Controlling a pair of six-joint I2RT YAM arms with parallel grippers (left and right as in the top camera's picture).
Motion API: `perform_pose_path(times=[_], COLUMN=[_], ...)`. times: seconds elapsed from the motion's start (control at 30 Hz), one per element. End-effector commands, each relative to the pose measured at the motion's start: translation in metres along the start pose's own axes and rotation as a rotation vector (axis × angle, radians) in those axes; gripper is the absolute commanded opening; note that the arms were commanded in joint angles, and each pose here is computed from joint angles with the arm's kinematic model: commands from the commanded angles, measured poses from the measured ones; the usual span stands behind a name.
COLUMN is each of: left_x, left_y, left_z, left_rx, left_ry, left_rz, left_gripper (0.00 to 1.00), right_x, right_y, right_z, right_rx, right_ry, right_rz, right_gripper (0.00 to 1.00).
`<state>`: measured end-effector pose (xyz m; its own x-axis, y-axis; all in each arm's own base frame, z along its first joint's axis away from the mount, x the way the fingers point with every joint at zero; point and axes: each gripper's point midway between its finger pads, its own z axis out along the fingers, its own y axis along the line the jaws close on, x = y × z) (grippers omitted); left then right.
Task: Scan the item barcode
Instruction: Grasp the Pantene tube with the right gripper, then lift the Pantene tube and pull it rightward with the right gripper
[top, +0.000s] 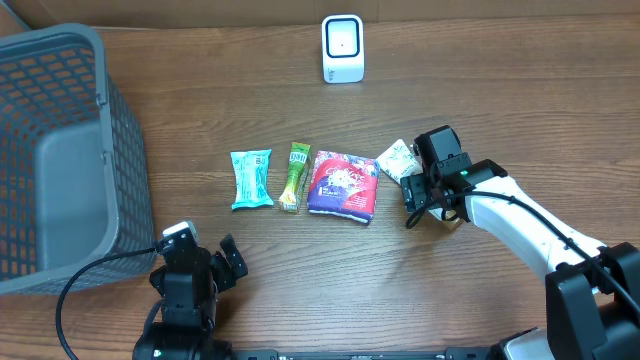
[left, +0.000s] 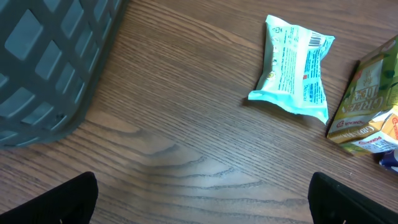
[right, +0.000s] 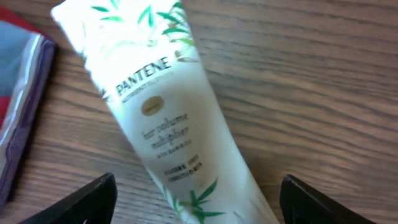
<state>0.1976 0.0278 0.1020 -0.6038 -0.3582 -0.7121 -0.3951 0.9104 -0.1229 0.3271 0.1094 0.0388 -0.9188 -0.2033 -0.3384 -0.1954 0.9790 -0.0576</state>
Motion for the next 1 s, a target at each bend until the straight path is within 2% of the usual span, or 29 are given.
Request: perform_pose_path(times=[0.0, 0.17, 0.23, 0.4, 0.57, 0.8, 0.87, 0.97], left_x=[-0.002, -0.002, -0.002, -0.002, -0.002, -0.002, -0.002, -0.002], left_y=[0.002, 0.002, 0.002, 0.002, 0.002, 0.002, 0.002, 0.002], left_z=[0.000, 0.000, 0.000, 0.000, 0.000, 0.000, 0.000, 0.000], left_rx=[-0.010, -0.010, -0.010, -0.010, -0.010, -0.010, -0.010, -0.010], left_ry=[-0.016, -0.016, -0.016, -0.016, -0.016, -0.016, -0.016, -0.016], left_rz=[-0.023, -0.023, -0.023, -0.023, -0.023, -0.023, -0.023, -0.023], left_gripper=[0.99, 1.00, 0.99, 1.00, 0.99, 1.00, 1.00, 1.00], right_x=[0.005, 0.014, 0.015, 0.016, 0.015, 0.001, -0.001, 0.000], right_y=[0.007, 0.008, 0.008, 0.008, 0.019, 0.040, 0.035, 0.016], right_z=[0.005, 0.017, 0.017, 0.017, 0.007, -0.020, -0.023, -0.021], right_rx=[-0.042, -0.043, -0.042, -0.037, -0.102, -0.262, -0.281, -0.248], right_ry=[0.023, 0.070, 0.073, 0.078, 0.115, 0.143, 0.153, 0.163], right_rz=[-0.040, -0.043, -0.028, 0.088, 0.100, 0.125, 0.152, 0.198], right_gripper=[0.82, 0.80, 0.74, 0.47, 0.19, 0.09, 0.04, 0.04])
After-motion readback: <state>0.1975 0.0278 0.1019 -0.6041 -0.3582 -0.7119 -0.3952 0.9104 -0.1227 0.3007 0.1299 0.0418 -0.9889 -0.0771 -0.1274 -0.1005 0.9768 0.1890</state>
